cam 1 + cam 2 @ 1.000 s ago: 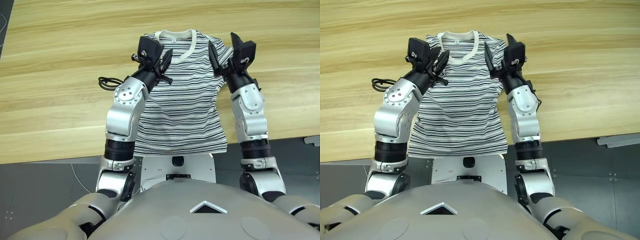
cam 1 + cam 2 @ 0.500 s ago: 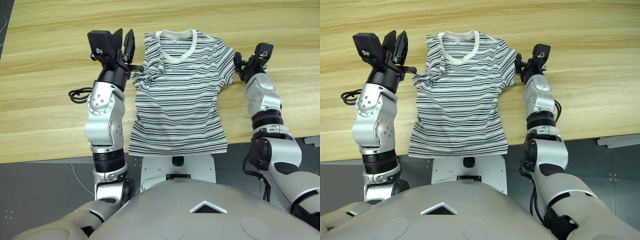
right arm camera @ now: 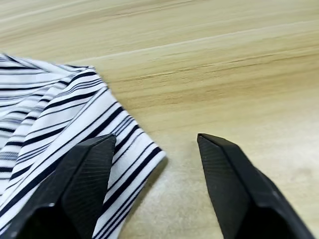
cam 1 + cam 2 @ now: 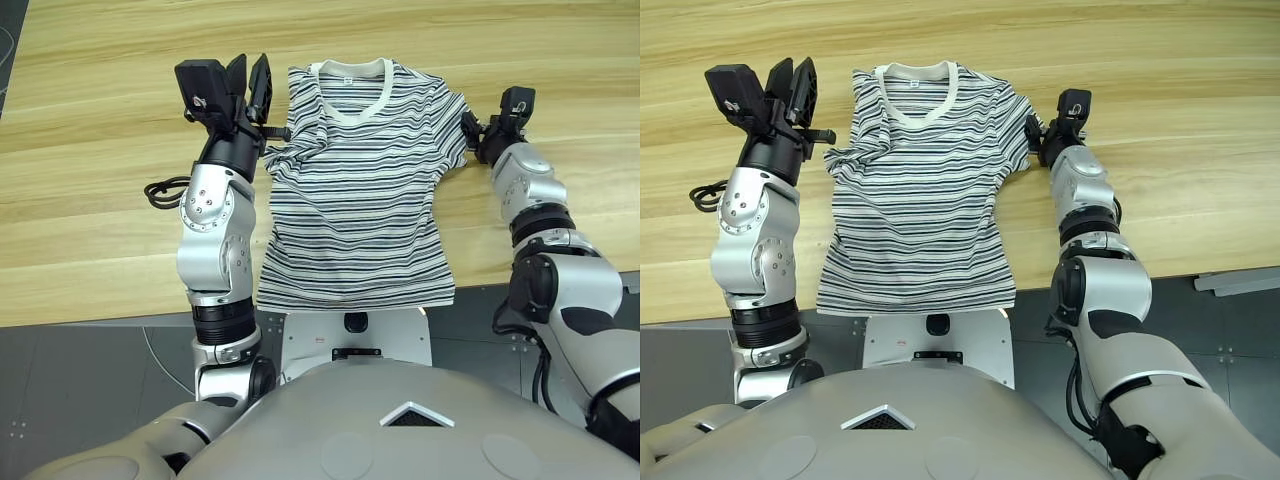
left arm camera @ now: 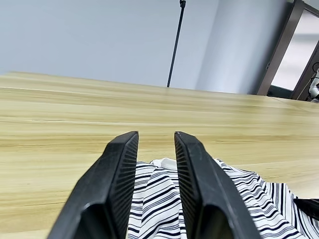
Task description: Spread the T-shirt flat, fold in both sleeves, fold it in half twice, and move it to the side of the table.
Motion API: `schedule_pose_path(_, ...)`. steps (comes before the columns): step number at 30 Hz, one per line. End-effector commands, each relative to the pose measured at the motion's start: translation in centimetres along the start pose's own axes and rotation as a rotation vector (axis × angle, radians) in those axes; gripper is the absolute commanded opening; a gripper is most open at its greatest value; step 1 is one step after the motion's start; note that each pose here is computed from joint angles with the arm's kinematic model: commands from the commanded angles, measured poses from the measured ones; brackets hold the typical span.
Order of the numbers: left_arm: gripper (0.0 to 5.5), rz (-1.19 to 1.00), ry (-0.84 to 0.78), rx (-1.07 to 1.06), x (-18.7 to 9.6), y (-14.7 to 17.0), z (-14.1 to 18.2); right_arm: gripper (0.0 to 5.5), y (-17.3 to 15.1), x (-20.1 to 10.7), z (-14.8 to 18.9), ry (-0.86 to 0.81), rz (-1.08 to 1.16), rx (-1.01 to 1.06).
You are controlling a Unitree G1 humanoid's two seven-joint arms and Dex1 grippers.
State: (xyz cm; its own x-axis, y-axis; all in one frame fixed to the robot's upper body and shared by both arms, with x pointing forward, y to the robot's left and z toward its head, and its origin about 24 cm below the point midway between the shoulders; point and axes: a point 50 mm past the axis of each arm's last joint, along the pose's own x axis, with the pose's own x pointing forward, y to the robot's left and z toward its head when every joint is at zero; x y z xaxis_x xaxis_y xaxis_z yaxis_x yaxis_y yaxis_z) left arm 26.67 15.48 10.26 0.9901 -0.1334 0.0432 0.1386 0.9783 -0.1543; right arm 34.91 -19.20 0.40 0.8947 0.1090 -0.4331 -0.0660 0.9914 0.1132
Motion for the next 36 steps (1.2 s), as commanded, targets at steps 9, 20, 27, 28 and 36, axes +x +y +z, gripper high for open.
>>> schedule_pose_path(9,1.38,0.038,-0.018,-0.035,0.1,0.0,0.1,0.92,0.4,0.0,-1.4,0.084,0.04,-0.058)
schedule_pose_path(20,1.38,0.056,-0.019,-0.048,0.0,0.2,-0.1,0.11,-1.4,-0.4,-0.4,-0.041,-0.105,0.052)
schedule_pose_path(27,1.38,0.07,-0.023,-0.05,0.0,0.4,-0.1,0.11,-3.0,-0.8,0.6,-0.106,-0.235,0.08)
schedule_pose_path(28,1.38,0.072,-0.023,-0.051,0.0,0.4,-0.1,0.11,-3.2,-0.8,0.9,-0.12,-0.253,0.083)
schedule_pose_path(36,1.38,0.085,-0.02,-0.054,0.0,0.5,-0.3,0.11,1.5,-0.5,3.7,-0.278,0.018,-0.084)
